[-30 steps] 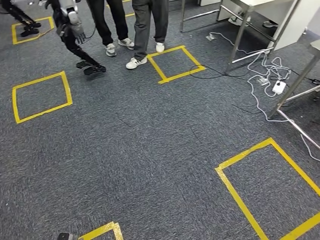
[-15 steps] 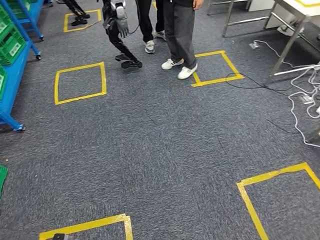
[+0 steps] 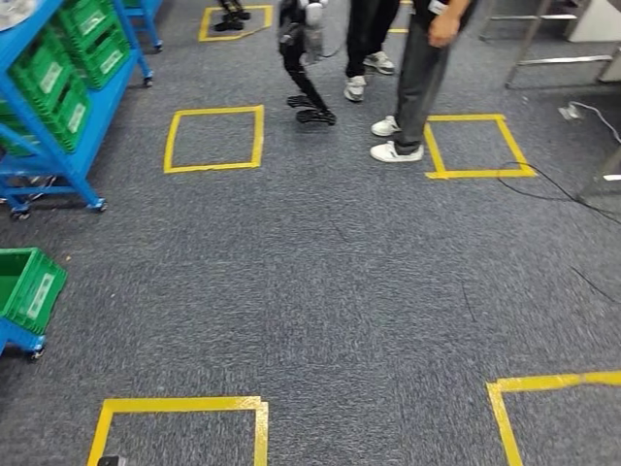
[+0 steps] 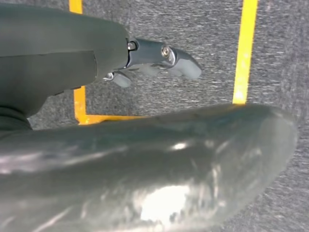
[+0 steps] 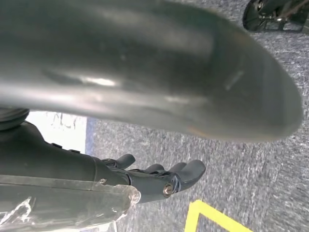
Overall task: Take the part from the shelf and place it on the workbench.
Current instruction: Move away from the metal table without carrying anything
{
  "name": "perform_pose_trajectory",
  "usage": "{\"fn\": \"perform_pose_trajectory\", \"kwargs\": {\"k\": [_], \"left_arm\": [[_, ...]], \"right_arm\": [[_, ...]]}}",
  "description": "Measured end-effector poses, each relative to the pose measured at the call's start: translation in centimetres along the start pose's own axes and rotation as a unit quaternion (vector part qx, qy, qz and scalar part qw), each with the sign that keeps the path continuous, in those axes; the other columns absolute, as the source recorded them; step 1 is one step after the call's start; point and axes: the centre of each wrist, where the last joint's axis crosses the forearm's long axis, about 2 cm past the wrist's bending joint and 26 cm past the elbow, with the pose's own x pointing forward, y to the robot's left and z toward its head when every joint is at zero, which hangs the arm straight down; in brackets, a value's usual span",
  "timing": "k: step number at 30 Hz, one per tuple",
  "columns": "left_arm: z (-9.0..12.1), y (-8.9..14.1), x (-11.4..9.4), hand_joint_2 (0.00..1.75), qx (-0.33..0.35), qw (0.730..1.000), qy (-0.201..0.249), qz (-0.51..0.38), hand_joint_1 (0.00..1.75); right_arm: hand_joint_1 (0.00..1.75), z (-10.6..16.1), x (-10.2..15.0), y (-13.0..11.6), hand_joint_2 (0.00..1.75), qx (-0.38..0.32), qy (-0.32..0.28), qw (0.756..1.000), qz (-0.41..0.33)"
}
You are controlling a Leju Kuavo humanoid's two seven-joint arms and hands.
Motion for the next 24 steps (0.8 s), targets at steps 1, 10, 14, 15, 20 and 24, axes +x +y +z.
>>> {"fn": "perform_pose_trajectory", "kwargs": {"k": [1, 10, 14, 15, 20, 24], "left_arm": [[0.03, 0.05, -0.04, 0.00, -0.001, 1.000, 0.000, 0.000, 0.00], [0.08, 0.53, -0.11, 0.00, -0.003, 1.000, 0.000, 0.001, 0.00], [0.03, 0.66, -0.03, 0.00, -0.002, 1.000, -0.001, -0.002, 0.00], [0.04, 0.74, -0.04, 0.00, -0.001, 1.000, 0.000, -0.003, 0.00], [0.17, 0.75, -0.25, 0.00, -0.001, 1.000, 0.013, -0.002, 0.00], [0.08, 0.50, -0.12, 0.00, 0.001, 1.000, 0.021, 0.007, 0.00]], "right_arm": [[0.00, -0.01, 0.12, -0.04, 0.00, -0.002, -0.002, 1.000, 0.001], [0.00, 0.06, -0.19, 0.27, 0.00, -0.002, -0.013, 1.000, 0.018], [0.00, 0.06, -0.11, 0.30, 0.00, -0.003, -0.018, 1.000, 0.025], [0.00, 0.07, -0.07, 0.32, 0.00, -0.003, -0.020, 0.999, 0.029], [0.00, 0.09, 0.04, 0.42, 0.00, -0.003, -0.017, 0.997, 0.069], [0.00, 0.10, -0.49, 0.53, 0.00, 0.001, 0.003, 0.994, 0.106]]}}
